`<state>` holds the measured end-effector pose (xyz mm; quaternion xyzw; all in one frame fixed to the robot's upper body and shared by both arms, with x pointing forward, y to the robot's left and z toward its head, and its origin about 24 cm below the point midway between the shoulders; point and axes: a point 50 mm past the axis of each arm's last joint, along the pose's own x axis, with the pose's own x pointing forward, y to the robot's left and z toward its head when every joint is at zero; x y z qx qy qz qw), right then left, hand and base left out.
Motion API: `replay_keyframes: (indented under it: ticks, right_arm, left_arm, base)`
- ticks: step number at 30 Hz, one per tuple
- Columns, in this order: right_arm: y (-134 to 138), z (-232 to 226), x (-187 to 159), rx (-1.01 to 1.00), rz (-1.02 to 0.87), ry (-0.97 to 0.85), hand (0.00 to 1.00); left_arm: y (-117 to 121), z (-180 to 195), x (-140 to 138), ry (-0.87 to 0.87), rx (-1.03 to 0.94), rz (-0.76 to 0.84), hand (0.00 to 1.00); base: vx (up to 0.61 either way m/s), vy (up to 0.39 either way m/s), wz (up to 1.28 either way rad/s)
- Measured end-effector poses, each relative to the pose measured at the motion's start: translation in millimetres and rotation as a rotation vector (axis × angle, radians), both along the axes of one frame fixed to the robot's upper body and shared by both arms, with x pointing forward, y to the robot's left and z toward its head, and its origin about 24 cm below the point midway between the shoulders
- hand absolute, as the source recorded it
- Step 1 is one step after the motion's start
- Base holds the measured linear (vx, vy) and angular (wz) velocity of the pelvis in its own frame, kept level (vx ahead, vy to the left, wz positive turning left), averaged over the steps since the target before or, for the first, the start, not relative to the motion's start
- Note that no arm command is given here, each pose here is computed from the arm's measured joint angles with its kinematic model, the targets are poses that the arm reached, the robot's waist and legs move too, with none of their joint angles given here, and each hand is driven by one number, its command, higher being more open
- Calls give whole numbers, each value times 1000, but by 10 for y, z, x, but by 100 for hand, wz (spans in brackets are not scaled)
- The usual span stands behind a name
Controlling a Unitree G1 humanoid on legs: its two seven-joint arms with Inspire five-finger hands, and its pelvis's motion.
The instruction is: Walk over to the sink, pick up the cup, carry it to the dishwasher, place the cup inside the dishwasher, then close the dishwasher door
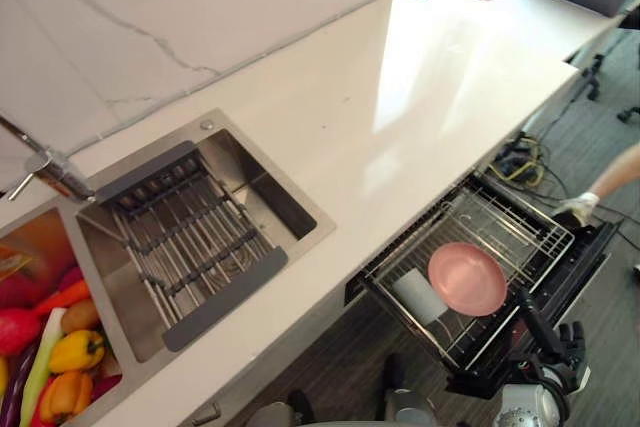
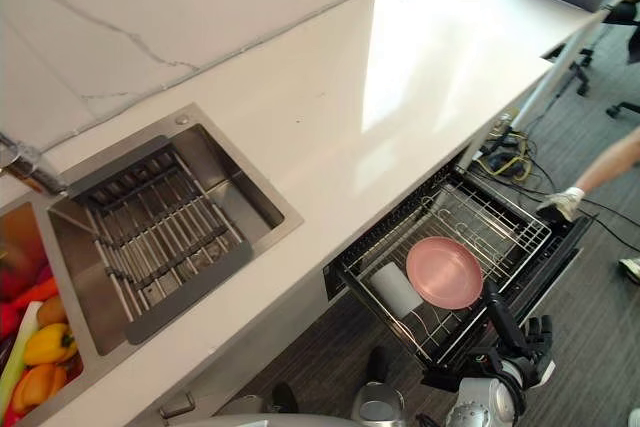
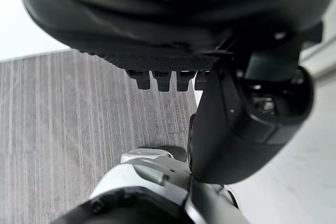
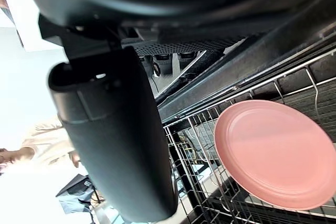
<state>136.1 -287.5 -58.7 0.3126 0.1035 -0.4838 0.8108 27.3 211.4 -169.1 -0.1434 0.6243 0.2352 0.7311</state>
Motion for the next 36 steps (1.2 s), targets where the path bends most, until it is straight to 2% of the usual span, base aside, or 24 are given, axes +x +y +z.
replay_keyframes:
  ticks: [5, 10, 14, 16, 22, 26, 30, 34, 36]
  right_arm:
    - [-16, -72, 70, 7, 122, 59, 100]
    - [-16, 44, 472, -27, 232, 19, 100]
    - [39, 259, 874, -37, 321, -82, 100]
    - [33, 302, 924, -24, 351, -130, 100]
    - [378, 308, 1058, 15, 612, -216, 100]
    - [451, 288, 1063, 28, 629, -202, 100]
    - [653, 171, 917, -34, 808, -88, 100]
    - [1014, -259, 530, -44, 1098, 189, 100]
    - [1115, -437, 379, -8, 1146, 289, 100]
  left_arm:
    - [-14, -3, 10, -21, -4, -19, 100]
    - [-38, -6, 7, -29, -8, -31, 100]
    - [-119, -20, -18, -26, -33, -48, 100]
    - [-150, -26, -66, -17, -42, -52, 100]
    - [-145, -37, -132, 0, -52, -51, 100]
    - [-146, -31, -101, -30, -49, -56, 100]
    - [-122, -20, -119, -39, -42, -50, 100]
    - [-122, -16, -100, -71, -91, -11, 100]
    - [-150, -17, -88, -95, -128, 26, 100]
  base:
    - [11, 25, 46]
    - [-69, 19, 39]
    - [-49, -14, 34]
    - [9, -17, 18]
    - [-51, -20, 1]
    - [-89, -39, 3]
    - [19, -84, -9]
    - [97, -71, 2]
    - [101, -32, 9]
